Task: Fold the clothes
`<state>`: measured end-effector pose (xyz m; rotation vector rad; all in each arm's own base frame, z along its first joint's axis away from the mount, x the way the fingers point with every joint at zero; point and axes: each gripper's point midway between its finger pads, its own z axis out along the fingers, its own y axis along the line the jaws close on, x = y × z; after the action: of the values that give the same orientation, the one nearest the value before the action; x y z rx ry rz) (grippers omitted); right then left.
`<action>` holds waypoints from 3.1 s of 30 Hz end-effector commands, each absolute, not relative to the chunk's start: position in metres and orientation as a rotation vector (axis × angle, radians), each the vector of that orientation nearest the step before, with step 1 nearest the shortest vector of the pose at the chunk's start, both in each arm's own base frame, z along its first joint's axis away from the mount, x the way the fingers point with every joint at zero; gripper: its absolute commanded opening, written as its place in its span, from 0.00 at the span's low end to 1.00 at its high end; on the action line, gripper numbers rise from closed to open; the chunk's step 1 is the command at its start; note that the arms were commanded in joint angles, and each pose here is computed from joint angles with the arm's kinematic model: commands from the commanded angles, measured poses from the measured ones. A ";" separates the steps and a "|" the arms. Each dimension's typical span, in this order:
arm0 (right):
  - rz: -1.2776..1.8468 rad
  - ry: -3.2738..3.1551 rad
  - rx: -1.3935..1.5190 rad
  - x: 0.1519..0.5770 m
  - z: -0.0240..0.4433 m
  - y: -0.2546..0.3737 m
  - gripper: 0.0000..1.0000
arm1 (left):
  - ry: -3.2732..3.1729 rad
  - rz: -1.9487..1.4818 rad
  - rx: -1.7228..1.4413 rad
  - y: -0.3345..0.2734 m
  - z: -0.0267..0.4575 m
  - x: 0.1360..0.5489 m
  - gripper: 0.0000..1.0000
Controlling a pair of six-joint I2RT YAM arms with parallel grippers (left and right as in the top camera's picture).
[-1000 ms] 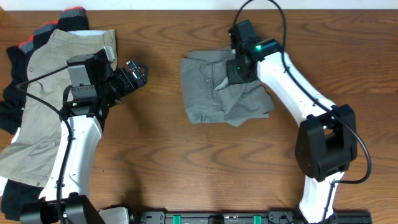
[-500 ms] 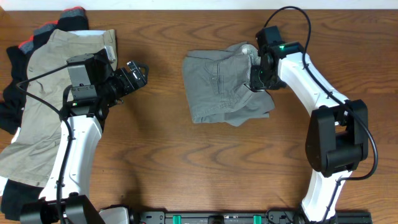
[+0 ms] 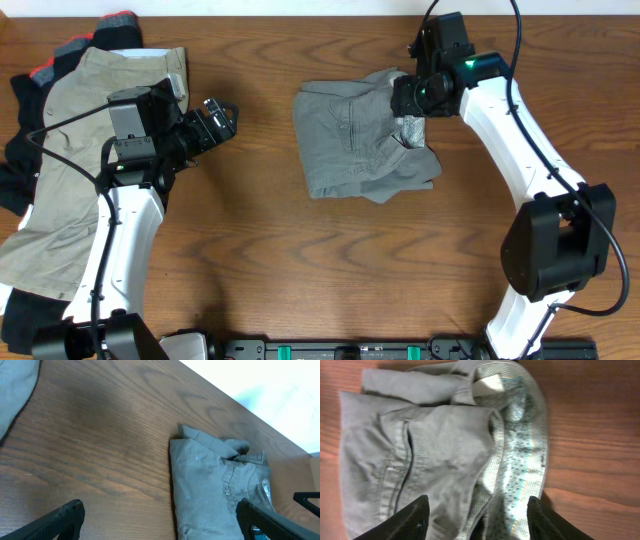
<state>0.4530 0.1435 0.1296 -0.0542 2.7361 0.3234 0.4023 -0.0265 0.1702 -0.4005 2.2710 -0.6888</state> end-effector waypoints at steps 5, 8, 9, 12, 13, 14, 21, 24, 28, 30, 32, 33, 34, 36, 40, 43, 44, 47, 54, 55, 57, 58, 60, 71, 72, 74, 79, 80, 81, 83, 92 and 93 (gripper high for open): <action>0.360 2.843 -0.220 0.427 0.102 0.180 0.58 | 2.269 -0.675 -0.388 -0.025 0.171 0.402 0.98; 0.352 2.882 -0.252 0.418 0.091 0.187 0.52 | 2.269 -0.675 -0.388 -0.025 0.171 0.402 0.98; 0.349 2.892 -0.260 0.417 0.087 0.188 0.47 | 2.269 -0.675 -0.388 -0.025 0.171 0.402 0.98; 0.328 2.911 -0.265 0.413 0.083 0.187 0.13 | 2.270 -0.675 -0.388 -0.025 0.170 0.402 0.98; 0.309 2.916 -0.259 0.413 0.083 0.184 0.05 | 2.270 -0.675 -0.388 -0.025 0.170 0.401 0.98; 0.284 2.925 -0.231 0.413 0.082 0.179 0.01 | 2.270 -0.675 -0.388 -0.025 0.170 0.401 0.98; 0.160 2.977 -0.085 0.411 0.068 0.142 0.01 | 2.270 -0.675 -0.388 -0.025 0.170 0.401 0.98; 0.152 2.999 -0.048 0.405 0.051 0.134 0.01 | 2.270 -0.675 -0.388 -0.025 0.170 0.401 0.98; 0.155 3.027 0.006 0.394 0.026 0.127 0.01 | 2.270 -0.675 -0.388 -0.025 0.170 0.401 0.98; 0.169 3.040 0.011 0.389 0.019 0.126 0.01 | 2.270 -0.675 -0.388 -0.025 0.170 0.401 0.98; 0.169 3.039 0.013 0.390 0.018 0.125 0.01 | 2.270 -0.675 -0.388 -0.025 0.170 0.401 0.98; 0.173 3.031 0.014 0.391 0.020 0.125 0.01 | 2.270 -0.675 -0.388 -0.025 0.170 0.401 0.98; 0.180 3.019 0.013 0.394 0.022 0.126 0.01 | 2.270 -0.675 -0.388 -0.025 0.170 0.401 0.98; 0.211 2.992 -0.017 0.400 0.030 0.130 0.01 | 2.270 -0.675 -0.388 -0.025 0.170 0.401 0.98; 0.244 2.922 -0.021 0.419 0.056 0.133 0.34 | 2.270 -0.675 -0.388 -0.025 0.170 0.401 0.98; 0.259 2.878 -0.004 0.431 0.072 0.126 0.59 | 2.271 -0.668 -0.386 -0.025 0.170 0.402 0.98; 0.278 2.866 -0.017 0.435 0.076 0.123 0.64 | 2.272 -0.665 -0.389 -0.024 0.170 0.401 0.98; 0.341 2.849 -0.059 0.441 0.079 0.113 0.80 | 2.276 -0.665 -0.391 -0.024 0.169 0.401 0.98; 0.490 2.838 -0.259 0.445 0.059 0.100 0.85 | 2.275 -0.664 -0.390 -0.024 0.169 0.401 0.98; 0.522 2.840 -0.287 0.444 0.053 0.102 0.84 | 2.275 -0.665 -0.391 -0.024 0.169 0.401 0.98; 0.572 2.845 -0.317 0.443 0.044 0.107 0.82 | 2.275 -0.665 -0.391 -0.024 0.169 0.401 0.98; 0.601 2.844 -0.331 0.443 0.040 0.111 0.82 | 2.276 -0.665 -0.391 -0.024 0.169 0.401 0.98; 0.668 2.838 -0.340 0.442 0.034 0.118 0.81 | 2.276 -0.665 -0.392 -0.024 0.169 0.401 0.98; 0.811 2.866 -0.334 0.436 0.008 0.132 0.32 | 2.276 -0.665 -0.391 -0.024 0.169 0.401 0.98; 0.841 2.860 -0.341 0.435 0.007 0.136 0.19 | 2.276 -0.665 -0.391 -0.024 0.169 0.401 0.98; 0.894 2.841 -0.359 0.434 0.011 0.146 0.03 | 2.276 -0.659 -0.394 -0.023 0.169 0.401 0.98; 0.907 2.830 -0.304 0.439 0.013 0.154 0.01 | 2.276 -0.636 -0.406 -0.020 0.167 0.402 0.98; 0.908 2.825 -0.270 0.443 0.013 0.152 0.01 | 2.276 -0.636 -0.406 -0.020 0.167 0.402 0.98; 0.908 2.816 -0.238 0.447 0.014 0.151 0.01 | 2.276 -0.636 -0.406 -0.020 0.167 0.402 0.98; 0.906 2.792 -0.160 0.458 0.016 0.144 0.01 | 2.276 -0.635 -0.406 -0.020 0.167 0.402 0.98; 0.776 2.637 0.411 0.517 0.023 0.048 0.01 | 2.271 -0.634 -0.404 -0.019 0.168 0.403 0.98; 0.763 2.617 0.455 0.521 0.023 0.035 0.01 | 2.269 -0.634 -0.403 -0.020 0.169 0.403 0.98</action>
<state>0.5089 0.0859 0.0298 0.1588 2.6456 0.8227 0.4028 -0.0222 0.1684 -0.4162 2.2735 -0.6576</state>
